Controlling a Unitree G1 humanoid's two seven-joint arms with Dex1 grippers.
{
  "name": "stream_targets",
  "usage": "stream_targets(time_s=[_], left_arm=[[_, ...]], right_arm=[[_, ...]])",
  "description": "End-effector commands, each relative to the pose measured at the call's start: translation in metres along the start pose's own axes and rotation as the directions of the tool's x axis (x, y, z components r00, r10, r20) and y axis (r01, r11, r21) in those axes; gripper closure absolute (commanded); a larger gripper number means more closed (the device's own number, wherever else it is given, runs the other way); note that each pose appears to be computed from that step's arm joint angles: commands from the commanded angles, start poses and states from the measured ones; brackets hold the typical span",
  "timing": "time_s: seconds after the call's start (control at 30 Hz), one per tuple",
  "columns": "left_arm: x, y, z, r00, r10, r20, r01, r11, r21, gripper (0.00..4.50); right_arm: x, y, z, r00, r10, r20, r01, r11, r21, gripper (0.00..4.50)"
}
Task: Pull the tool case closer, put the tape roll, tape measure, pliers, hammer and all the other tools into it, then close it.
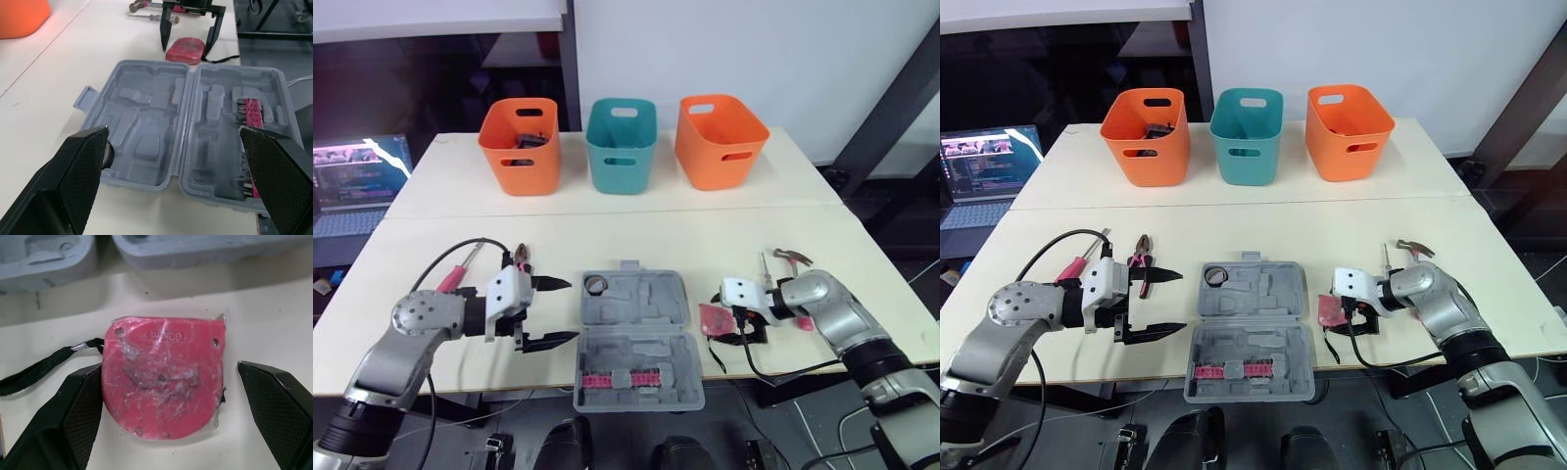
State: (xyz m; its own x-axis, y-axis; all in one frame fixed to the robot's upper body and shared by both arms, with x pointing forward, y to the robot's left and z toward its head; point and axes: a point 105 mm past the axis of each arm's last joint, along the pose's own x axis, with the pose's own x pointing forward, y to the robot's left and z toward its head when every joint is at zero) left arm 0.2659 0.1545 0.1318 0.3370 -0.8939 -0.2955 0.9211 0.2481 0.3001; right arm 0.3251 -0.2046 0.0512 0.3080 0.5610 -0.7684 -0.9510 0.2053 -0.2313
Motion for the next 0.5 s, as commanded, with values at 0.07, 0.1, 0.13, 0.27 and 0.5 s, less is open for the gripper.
stream_targets(time_s=[0.07, 0.1, 0.13, 0.27, 0.5], left_arm=[[-0.001, 0.003, 0.008, 1.000, 0.008, 0.006, -0.008, 0.999, 0.042, 0.00], [-0.001, 0.003, 0.008, 1.000, -0.003, 0.004, 0.003, 0.999, 0.032, 0.00], [-0.001, 0.002, 0.008, 1.000, -0.014, 0.002, 0.014, 1.000, 0.023, 0.00], [-0.005, 0.003, 0.008, 1.000, -0.031, -0.007, 0.031, 1.000, 0.002, 0.00], [-0.012, 0.005, 0.003, 0.999, -0.037, -0.024, 0.035, 0.997, -0.061, 0.00]], right_arm=[[-0.001, 0.000, 0.001, 0.999, -0.043, 0.032, 0.040, 0.995, 0.089, 1.33], [-0.002, 0.001, 0.003, 0.998, -0.052, 0.040, 0.048, 0.994, 0.096, 1.59], [-0.004, 0.001, 0.006, 0.997, -0.064, 0.054, 0.058, 0.993, 0.103, 1.59], [-0.014, -0.001, 0.021, 0.987, -0.124, 0.099, 0.112, 0.987, 0.113, 1.59], [-0.035, -0.014, 0.068, 0.974, -0.207, 0.090, 0.211, 0.977, -0.027, 1.59]])
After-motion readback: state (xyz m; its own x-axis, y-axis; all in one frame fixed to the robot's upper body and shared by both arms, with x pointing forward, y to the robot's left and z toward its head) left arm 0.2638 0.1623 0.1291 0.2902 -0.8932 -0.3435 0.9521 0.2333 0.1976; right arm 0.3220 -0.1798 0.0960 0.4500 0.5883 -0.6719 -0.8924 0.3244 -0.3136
